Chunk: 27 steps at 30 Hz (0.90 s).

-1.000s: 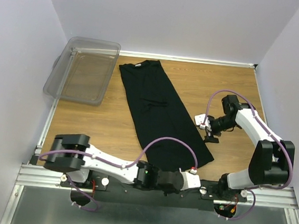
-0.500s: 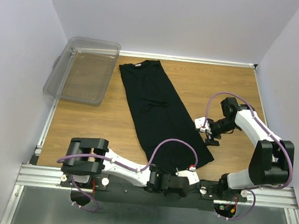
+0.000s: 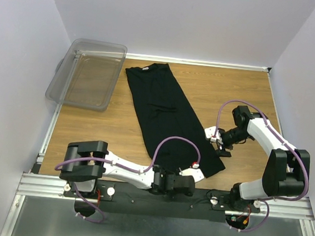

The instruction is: Fold and stack the t-shirts

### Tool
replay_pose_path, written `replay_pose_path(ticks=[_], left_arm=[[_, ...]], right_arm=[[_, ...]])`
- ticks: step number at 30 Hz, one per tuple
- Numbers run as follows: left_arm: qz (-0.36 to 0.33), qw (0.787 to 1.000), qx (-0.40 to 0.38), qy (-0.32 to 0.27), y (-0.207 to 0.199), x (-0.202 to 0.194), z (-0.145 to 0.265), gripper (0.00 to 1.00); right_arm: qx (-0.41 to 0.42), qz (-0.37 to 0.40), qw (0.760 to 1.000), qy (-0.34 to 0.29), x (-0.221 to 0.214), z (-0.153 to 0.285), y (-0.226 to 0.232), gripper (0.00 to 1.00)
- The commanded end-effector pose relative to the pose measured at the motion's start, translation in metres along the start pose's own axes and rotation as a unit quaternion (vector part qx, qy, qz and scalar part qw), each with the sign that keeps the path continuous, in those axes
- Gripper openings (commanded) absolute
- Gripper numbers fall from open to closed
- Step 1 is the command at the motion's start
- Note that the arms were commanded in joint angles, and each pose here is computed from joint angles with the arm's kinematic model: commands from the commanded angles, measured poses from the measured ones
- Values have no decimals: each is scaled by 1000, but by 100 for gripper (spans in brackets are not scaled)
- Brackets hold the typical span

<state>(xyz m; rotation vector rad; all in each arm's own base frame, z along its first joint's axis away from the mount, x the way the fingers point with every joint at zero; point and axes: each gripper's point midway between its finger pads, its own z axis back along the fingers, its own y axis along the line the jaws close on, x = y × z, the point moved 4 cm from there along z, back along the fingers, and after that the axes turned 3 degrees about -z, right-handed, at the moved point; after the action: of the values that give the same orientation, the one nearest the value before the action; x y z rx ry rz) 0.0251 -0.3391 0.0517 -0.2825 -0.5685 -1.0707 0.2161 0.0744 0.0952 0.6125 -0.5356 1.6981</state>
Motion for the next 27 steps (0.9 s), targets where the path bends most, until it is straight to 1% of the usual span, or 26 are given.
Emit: replay_pose_path(ticks=[1, 3, 6, 10, 11, 14, 20, 24, 27], left_arm=[[0, 1000, -12, -5, 2, 1, 8, 31], [-2, 1000, -16, -3, 3, -1, 8, 31], [-12, 1000, -9, 23, 6, -12, 4, 29], [-19, 999, -12, 35, 6, -17, 2, 20], [-21, 999, -11, 36, 6, -18, 2, 13], [-23, 999, -12, 34, 6, -17, 2, 0], [-24, 999, -28, 20, 2, -9, 1, 0], [-10, 999, -32, 11, 6, -4, 2, 0], [7, 999, -37, -13, 10, 5, 10, 0]], right_arm=[[8, -6, 1000, 0, 0, 0, 7, 80], [8, -7, 1000, -2, 0, -1, 8, 80], [9, -6, 1000, -2, 0, -1, 8, 80], [9, -6, 1000, 0, 0, -1, 9, 80], [10, -6, 1000, 1, -2, -1, 10, 80], [21, 7, 1000, 12, -7, -5, 20, 79], [52, 45, 997, 30, -11, -8, 48, 79], [62, 60, 995, 45, -14, -12, 61, 77], [67, 67, 994, 58, -18, -19, 69, 77]])
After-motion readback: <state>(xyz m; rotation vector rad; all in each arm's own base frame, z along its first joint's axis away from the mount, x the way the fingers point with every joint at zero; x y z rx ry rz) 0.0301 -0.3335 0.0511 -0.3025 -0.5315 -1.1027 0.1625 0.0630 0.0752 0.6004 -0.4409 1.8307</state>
